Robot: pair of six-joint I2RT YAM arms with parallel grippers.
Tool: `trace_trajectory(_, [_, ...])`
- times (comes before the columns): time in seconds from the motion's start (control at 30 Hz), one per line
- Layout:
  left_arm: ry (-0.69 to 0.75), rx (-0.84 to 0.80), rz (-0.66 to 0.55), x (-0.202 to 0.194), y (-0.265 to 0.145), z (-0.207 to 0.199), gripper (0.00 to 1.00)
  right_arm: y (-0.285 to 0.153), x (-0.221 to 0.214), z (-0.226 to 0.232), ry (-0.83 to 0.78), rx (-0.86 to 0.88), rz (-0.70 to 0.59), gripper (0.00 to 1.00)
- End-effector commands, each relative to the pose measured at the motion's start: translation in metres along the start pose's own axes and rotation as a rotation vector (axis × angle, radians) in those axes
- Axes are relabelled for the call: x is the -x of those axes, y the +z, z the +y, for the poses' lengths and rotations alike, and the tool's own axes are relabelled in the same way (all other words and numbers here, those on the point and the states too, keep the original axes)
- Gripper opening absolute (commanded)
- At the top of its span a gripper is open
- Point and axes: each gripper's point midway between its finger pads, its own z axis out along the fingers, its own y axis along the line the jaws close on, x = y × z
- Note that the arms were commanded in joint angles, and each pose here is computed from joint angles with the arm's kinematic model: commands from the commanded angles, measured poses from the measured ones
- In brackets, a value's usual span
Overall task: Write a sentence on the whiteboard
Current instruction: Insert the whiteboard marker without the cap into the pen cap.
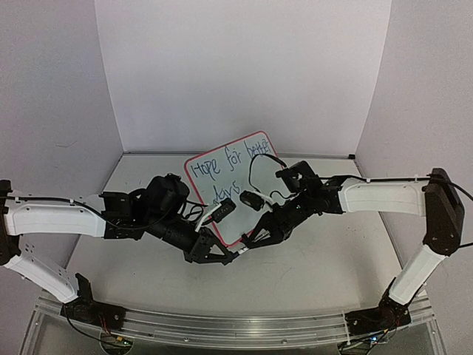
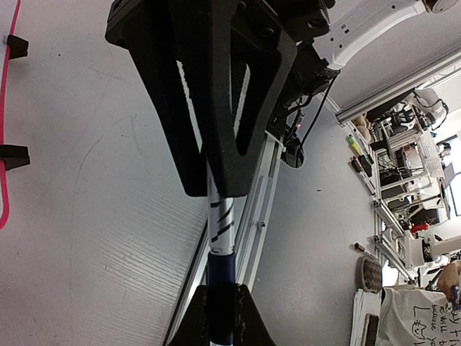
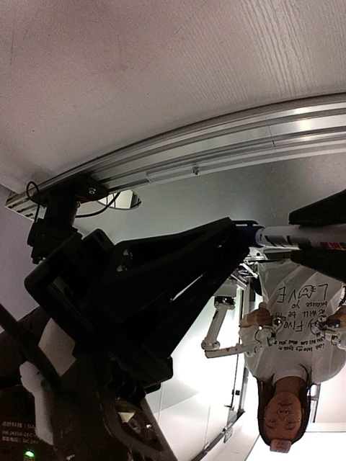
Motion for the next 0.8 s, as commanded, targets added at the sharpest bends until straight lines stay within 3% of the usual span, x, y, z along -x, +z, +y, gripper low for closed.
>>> trace_trajectory(0.0, [0.082, -0.005, -0.086, 0.035, -0.004, -0.012, 0.0, 0.007, 0.007, 0.002, -0.047, -0.011, 0.0, 0.0])
trace_trajectory(0.77, [0.217, -0.065, -0.206, 0.081, -0.013, -0.031, 0.0, 0.021, 0.004, 0.011, -0.069, 0.031, 0.034, 0.0])
